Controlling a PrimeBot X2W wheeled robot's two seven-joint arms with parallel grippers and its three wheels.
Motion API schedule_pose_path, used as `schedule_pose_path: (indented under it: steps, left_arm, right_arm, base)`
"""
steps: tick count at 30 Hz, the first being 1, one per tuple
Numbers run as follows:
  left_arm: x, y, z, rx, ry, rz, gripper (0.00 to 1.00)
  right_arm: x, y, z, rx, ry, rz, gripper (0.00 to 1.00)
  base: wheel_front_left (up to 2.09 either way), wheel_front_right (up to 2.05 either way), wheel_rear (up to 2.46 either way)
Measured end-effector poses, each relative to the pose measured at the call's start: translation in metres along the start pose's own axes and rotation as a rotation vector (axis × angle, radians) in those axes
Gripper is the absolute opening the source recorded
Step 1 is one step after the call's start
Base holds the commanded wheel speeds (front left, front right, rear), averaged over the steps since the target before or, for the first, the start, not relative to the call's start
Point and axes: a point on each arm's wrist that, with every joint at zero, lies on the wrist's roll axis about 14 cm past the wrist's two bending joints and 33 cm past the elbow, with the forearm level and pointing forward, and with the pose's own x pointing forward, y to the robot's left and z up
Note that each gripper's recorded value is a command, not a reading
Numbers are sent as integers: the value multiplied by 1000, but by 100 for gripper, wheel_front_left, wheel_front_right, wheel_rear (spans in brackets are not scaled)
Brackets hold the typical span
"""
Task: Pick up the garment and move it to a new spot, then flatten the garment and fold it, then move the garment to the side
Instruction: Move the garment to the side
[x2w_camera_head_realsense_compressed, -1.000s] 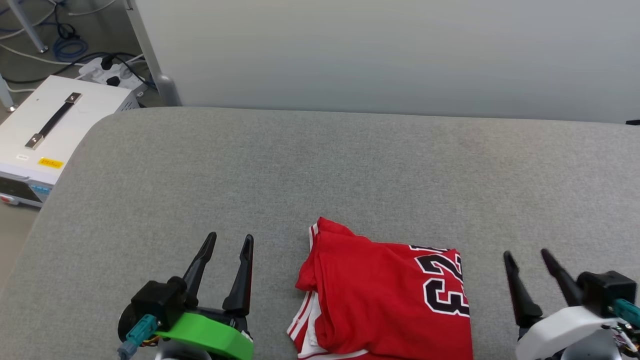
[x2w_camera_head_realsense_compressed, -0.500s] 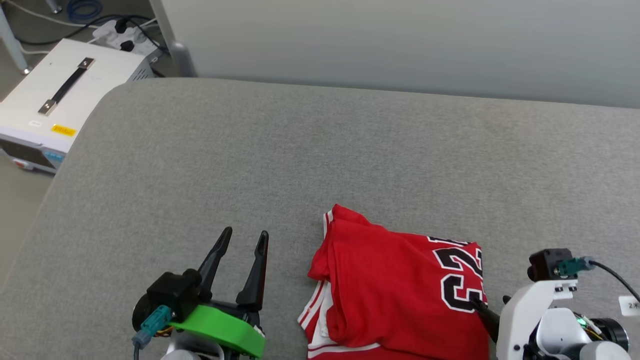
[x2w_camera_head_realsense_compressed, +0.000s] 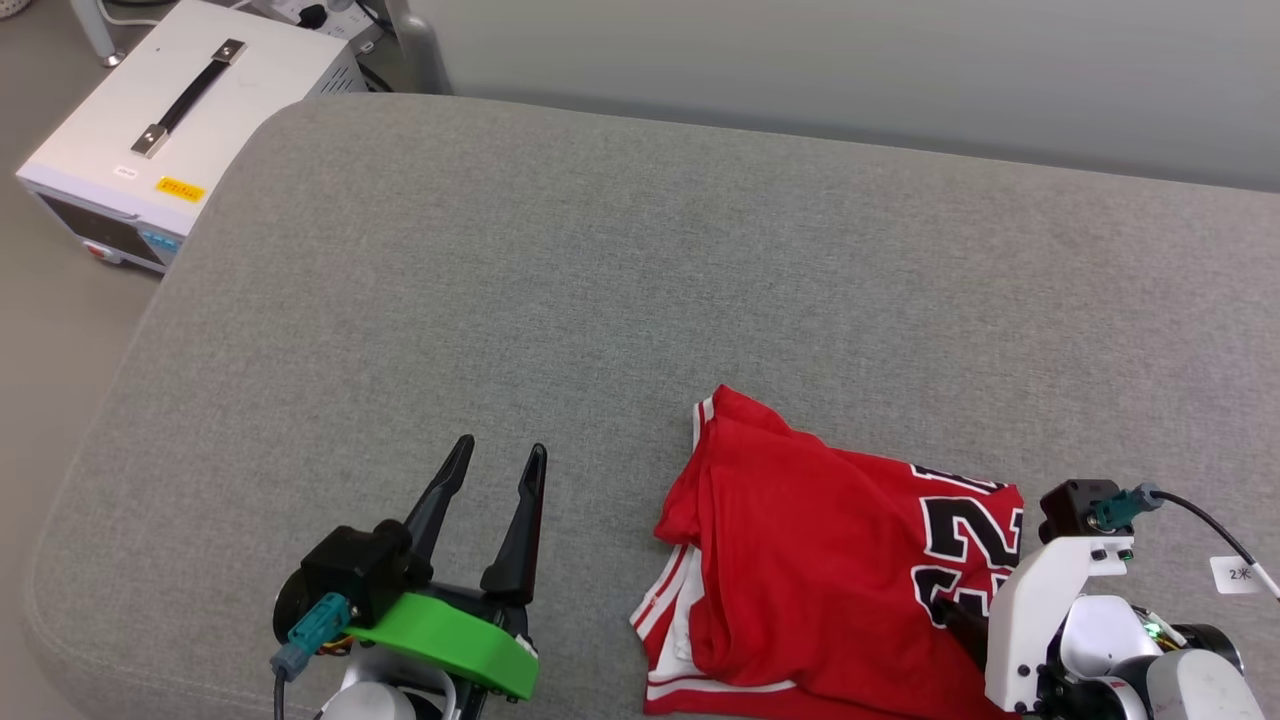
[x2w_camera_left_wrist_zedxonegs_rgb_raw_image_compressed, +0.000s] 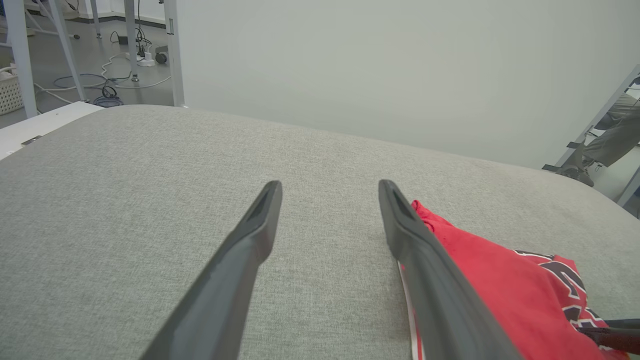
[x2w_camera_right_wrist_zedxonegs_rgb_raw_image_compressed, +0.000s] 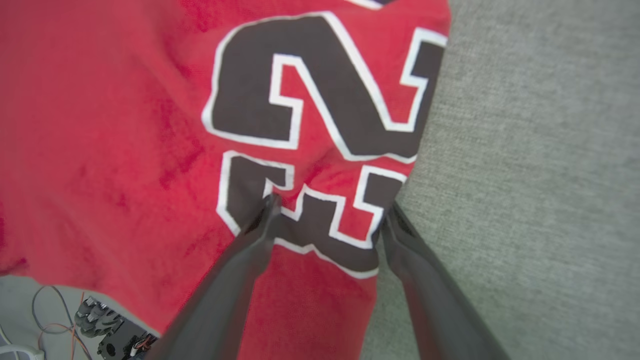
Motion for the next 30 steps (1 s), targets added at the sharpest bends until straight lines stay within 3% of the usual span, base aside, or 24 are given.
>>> schedule_pose_path:
  steps: [1,2,3,9,17,25,26,30]
  left_arm:
    - [0,1,-1,0,2,4,100]
    - [-1,2,-1,1,4,7,100]
    - [-1,3,-1,1,5,10,100]
    - [0,3,0,1,2,8,100]
    - [5,-12,3,-2,-10,-45,100]
    - [15,-39,2,-17,-11,-137,100]
    - [20,-56,0,-22,-7,-192,100]
    - [26,-80,-5,-34,7,-267,100]
  right_arm:
    - [2,1,-2,-2,13,3,96]
    - [3,2,-3,-6,23,7,82]
    - [4,3,-3,-11,28,9,0]
    - [3,13,5,-53,-20,23,0]
    - [-21,2,23,-222,-119,-32,0]
    - [-66,-39,40,-390,-163,-162,0]
    - [-87,-66,36,-453,-131,-241,0]
    - [-109,-92,32,-488,-98,-297,0]
  base:
    - [0,0,0]
    - [0,0,0]
    - [0,0,0]
    - [0,0,0]
    - [0,0,0]
    - [0,0,0]
    - [0,0,0]
    - [0,0,0]
